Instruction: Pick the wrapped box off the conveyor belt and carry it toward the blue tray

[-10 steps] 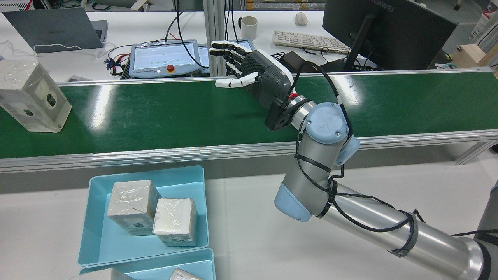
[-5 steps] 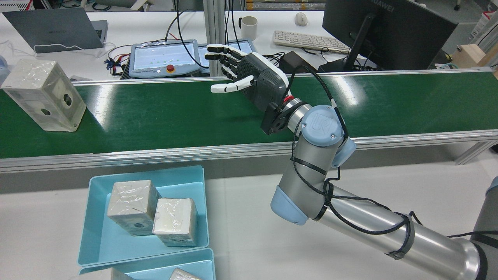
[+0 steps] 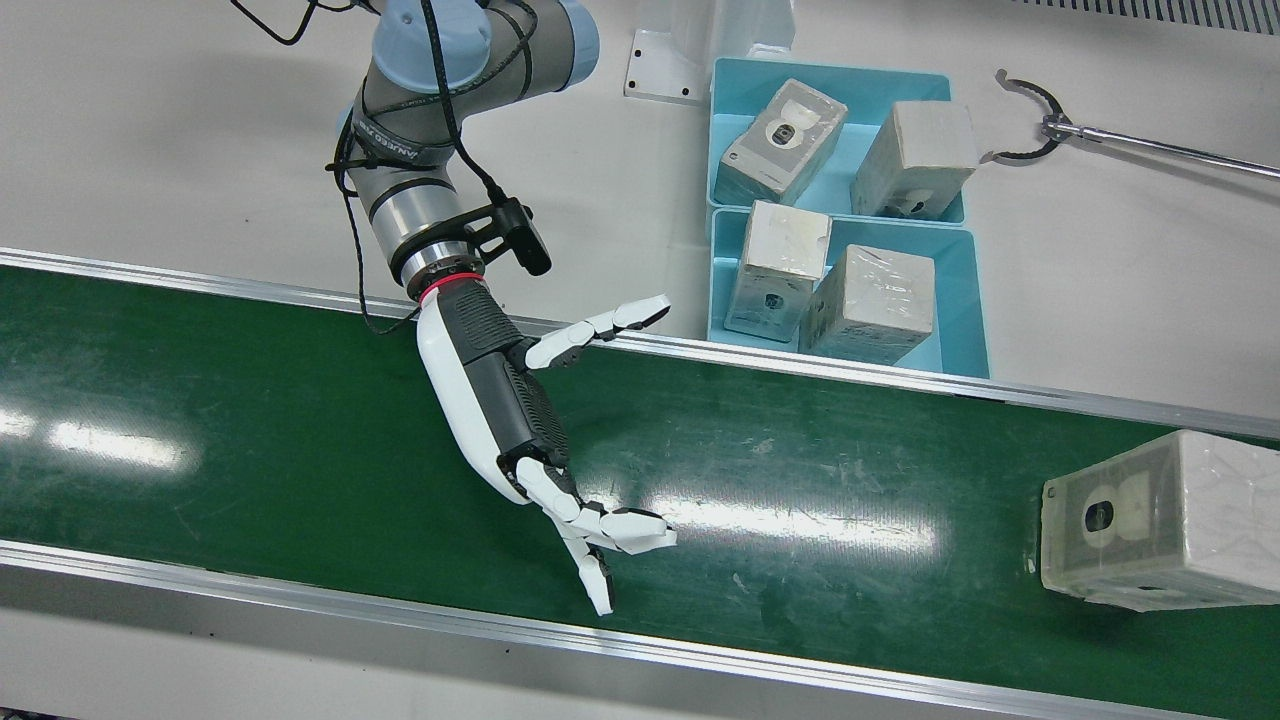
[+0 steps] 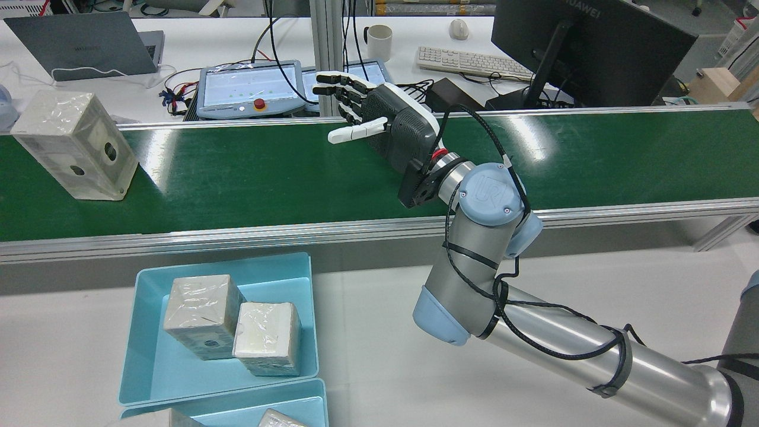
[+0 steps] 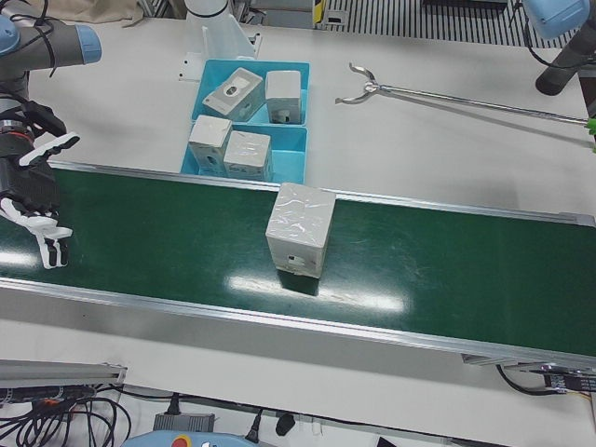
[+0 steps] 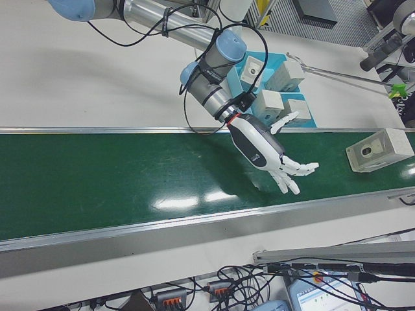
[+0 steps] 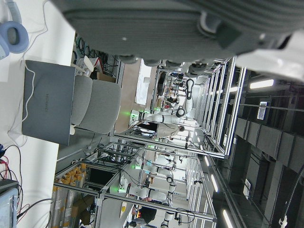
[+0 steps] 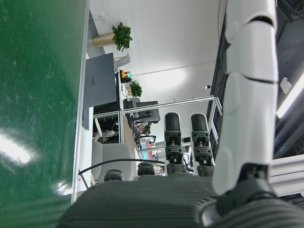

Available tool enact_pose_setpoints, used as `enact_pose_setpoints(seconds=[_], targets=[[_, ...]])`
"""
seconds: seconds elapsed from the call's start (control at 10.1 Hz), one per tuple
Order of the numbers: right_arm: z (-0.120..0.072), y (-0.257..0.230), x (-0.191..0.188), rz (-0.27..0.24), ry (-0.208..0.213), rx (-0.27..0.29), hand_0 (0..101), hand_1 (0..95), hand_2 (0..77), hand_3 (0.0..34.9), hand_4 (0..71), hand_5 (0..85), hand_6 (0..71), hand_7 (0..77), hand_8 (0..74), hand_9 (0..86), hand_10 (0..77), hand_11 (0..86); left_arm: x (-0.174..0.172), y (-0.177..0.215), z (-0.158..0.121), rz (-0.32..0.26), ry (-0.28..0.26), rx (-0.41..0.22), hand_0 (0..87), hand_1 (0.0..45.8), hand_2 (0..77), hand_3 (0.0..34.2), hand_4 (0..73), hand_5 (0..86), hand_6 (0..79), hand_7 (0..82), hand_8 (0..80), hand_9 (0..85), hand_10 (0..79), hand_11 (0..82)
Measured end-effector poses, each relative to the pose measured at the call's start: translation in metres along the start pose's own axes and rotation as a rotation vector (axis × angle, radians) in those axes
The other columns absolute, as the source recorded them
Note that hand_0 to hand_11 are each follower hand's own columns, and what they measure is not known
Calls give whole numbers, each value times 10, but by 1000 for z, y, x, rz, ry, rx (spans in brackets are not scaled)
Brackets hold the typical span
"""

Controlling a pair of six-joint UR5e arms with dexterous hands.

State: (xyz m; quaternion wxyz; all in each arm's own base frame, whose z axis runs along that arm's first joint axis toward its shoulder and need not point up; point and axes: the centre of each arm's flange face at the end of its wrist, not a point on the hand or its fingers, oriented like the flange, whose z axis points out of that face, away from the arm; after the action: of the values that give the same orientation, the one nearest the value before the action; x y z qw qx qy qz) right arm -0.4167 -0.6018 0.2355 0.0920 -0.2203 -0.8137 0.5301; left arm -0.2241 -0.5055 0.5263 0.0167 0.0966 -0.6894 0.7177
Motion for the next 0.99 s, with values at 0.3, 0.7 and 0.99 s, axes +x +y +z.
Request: enact_pose_setpoints(seconds=[0.3,0.7,0.99], targets=[[1,1,1,-2,0,1,480,136,114,111,175,235,76,256,5,38,0,16,0,0,0,0,0,0,0,0,11,0,0,11,0,5,5,0,5,0],[12,-4,8,-6,-14,15,508,185,169,97,175,245,82,273,5,54,0,16,0,0,0,0,0,0,0,0,11,0,0,5,0,5,5,0,5,0],[16,1,11,0,-19,8,534,229,202,109,175,245,93,256,5,49,0,16,0,0,0,0,0,0,0,0,11,0,0,11,0,5,5,0,5,0]])
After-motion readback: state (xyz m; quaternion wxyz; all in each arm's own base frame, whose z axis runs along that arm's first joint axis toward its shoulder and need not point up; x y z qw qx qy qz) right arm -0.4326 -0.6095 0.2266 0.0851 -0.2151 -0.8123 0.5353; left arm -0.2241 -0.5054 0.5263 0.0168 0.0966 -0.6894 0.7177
